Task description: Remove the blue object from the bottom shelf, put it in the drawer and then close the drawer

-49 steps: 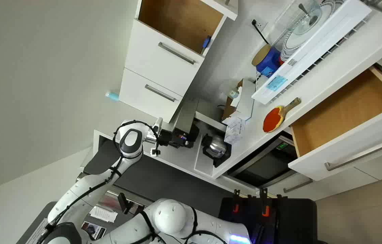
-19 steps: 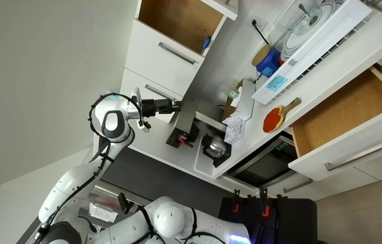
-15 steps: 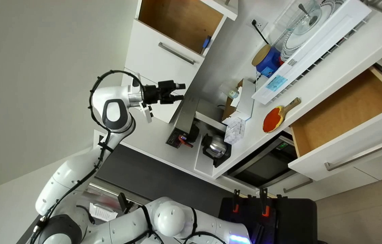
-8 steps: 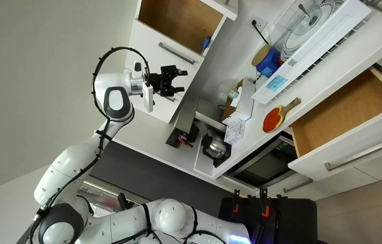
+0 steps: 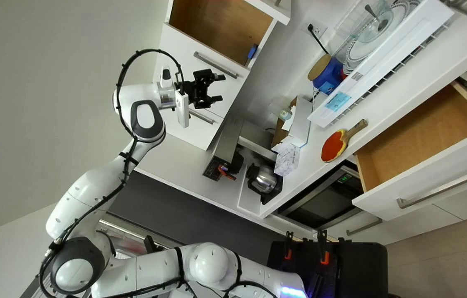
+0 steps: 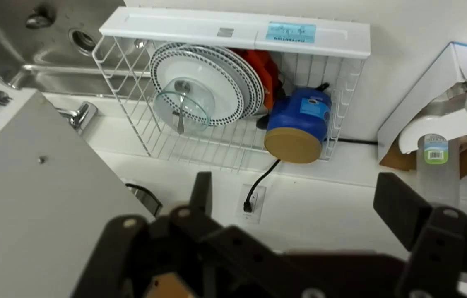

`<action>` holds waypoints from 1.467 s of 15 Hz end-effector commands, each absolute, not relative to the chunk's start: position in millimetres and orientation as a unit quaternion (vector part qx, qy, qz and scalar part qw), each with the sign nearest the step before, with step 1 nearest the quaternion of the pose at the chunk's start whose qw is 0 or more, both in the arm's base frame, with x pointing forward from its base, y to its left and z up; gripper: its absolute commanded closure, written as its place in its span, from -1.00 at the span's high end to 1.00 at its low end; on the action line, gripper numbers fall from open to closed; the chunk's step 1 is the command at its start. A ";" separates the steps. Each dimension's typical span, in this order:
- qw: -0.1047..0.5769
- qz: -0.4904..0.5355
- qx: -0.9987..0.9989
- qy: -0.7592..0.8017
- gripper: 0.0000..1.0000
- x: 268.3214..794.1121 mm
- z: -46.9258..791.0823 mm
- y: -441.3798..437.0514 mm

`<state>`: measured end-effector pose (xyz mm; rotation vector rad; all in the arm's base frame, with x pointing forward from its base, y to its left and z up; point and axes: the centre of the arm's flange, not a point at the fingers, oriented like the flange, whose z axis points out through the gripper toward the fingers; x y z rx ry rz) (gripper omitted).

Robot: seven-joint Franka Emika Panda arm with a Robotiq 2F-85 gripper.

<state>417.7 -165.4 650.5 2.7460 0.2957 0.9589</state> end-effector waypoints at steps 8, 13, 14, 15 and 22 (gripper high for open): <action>0.066 0.359 0.908 0.204 1.00 587.0 674.9 -201.7; 0.017 0.362 0.899 0.247 1.00 631.7 671.3 -199.2; 0.027 0.364 0.903 0.227 1.00 605.2 653.6 -190.2; 0.023 0.362 0.903 0.232 1.00 612.3 653.4 -190.4; 0.032 0.379 0.897 0.224 1.00 633.3 650.2 -187.2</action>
